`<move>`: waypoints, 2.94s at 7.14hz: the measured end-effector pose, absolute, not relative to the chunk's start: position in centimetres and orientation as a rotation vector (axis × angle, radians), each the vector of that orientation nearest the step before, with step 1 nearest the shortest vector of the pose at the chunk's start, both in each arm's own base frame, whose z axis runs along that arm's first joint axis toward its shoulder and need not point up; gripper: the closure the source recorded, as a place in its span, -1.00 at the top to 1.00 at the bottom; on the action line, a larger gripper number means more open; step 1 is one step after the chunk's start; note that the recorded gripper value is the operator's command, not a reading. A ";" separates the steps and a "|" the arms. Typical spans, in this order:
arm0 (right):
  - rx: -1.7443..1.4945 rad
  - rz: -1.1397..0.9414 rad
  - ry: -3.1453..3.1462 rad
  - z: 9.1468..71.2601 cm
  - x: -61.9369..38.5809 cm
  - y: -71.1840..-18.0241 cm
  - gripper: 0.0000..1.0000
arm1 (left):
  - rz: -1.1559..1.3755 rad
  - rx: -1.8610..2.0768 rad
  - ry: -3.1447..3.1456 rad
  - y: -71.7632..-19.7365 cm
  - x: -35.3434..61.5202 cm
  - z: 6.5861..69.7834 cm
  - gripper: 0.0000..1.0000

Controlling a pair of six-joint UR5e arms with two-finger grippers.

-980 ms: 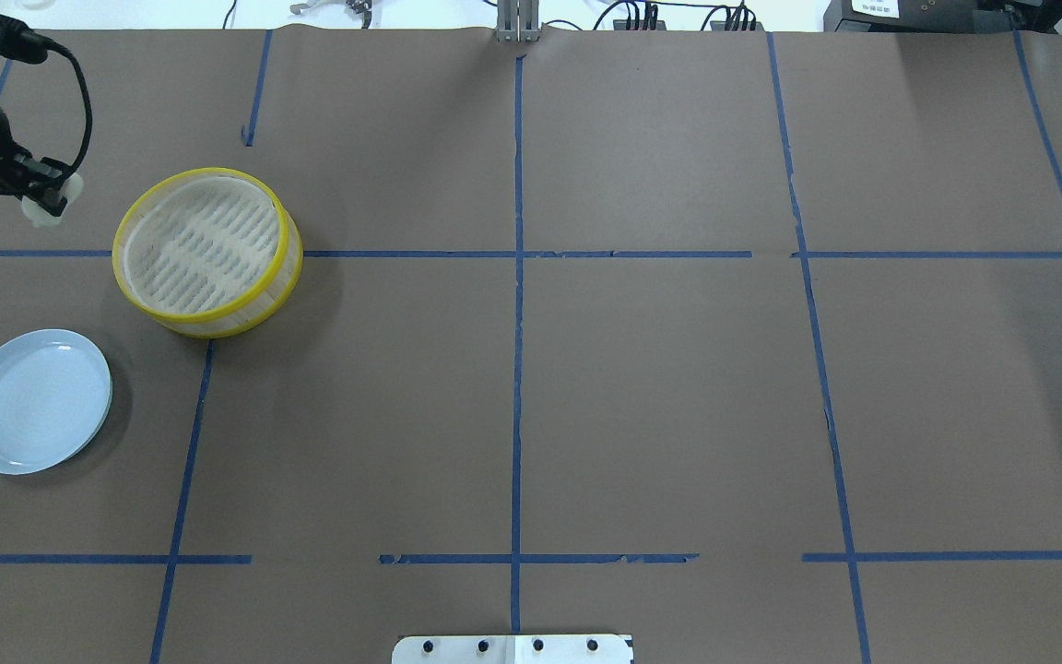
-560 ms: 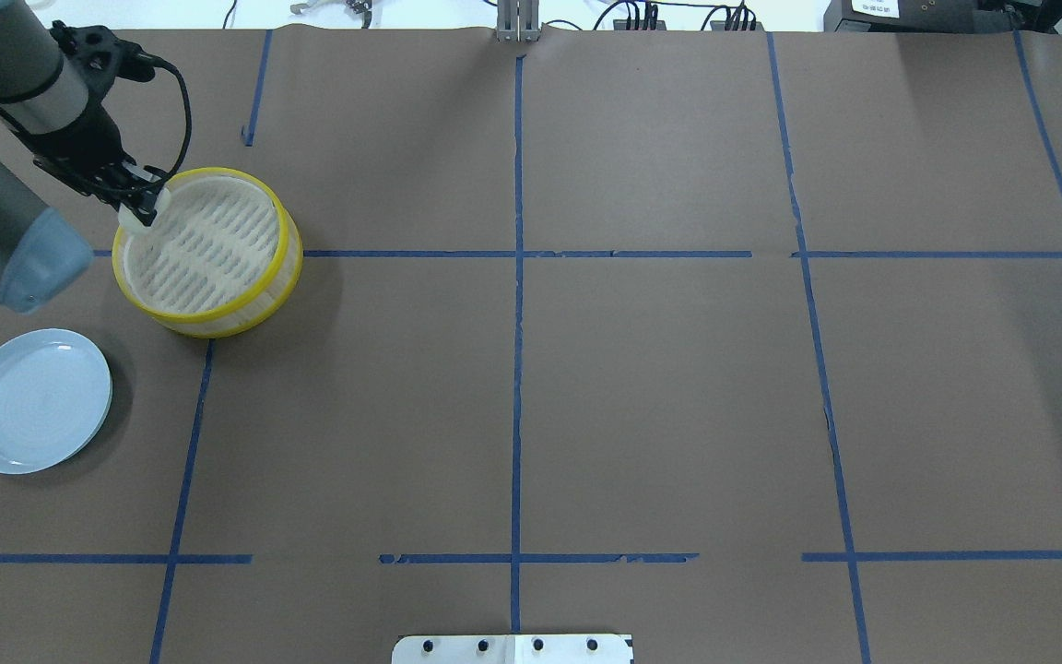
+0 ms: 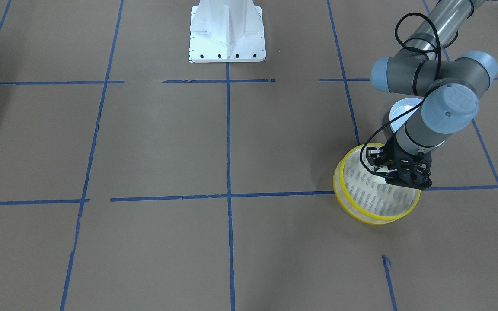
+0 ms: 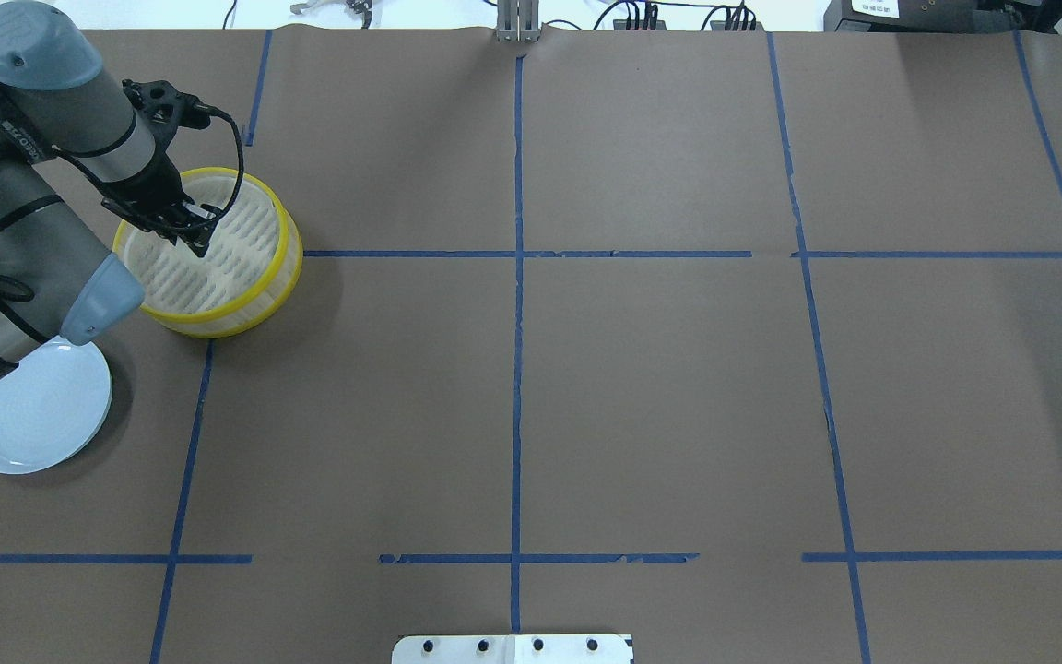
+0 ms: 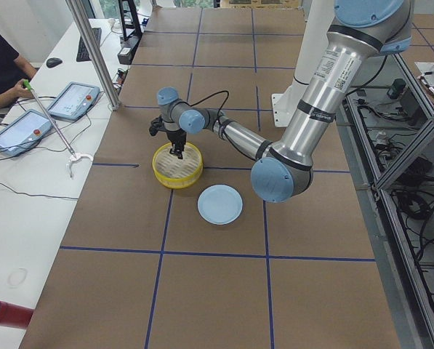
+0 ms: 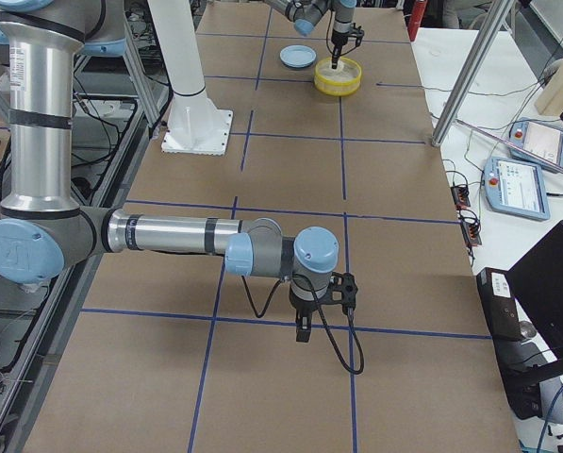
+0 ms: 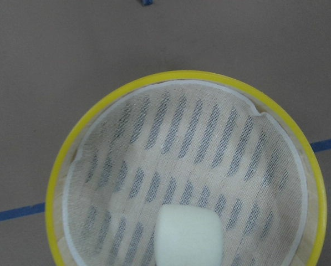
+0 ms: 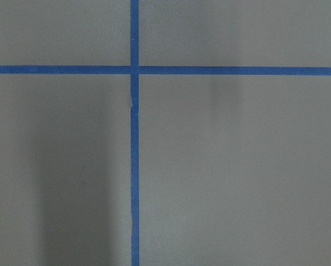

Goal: Place bun in steamer

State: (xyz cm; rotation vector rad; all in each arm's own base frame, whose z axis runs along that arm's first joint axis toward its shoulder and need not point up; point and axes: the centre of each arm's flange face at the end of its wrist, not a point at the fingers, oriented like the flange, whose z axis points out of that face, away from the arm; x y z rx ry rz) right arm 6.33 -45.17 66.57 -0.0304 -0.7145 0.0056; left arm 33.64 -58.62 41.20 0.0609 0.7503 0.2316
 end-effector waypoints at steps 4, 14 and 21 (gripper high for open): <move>-0.030 0.006 -0.714 66.6 6.4 -45.2 1.00 | 0.243 0.070 0.757 -59.2 34.8 43.4 0.97; -0.030 0.006 -0.714 66.6 6.3 -45.2 1.00 | 0.249 0.236 0.771 -58.9 16.6 41.8 1.00; -0.030 0.006 -0.714 66.6 6.3 -45.2 1.00 | 0.198 0.113 0.742 -50.9 -8.1 63.3 1.00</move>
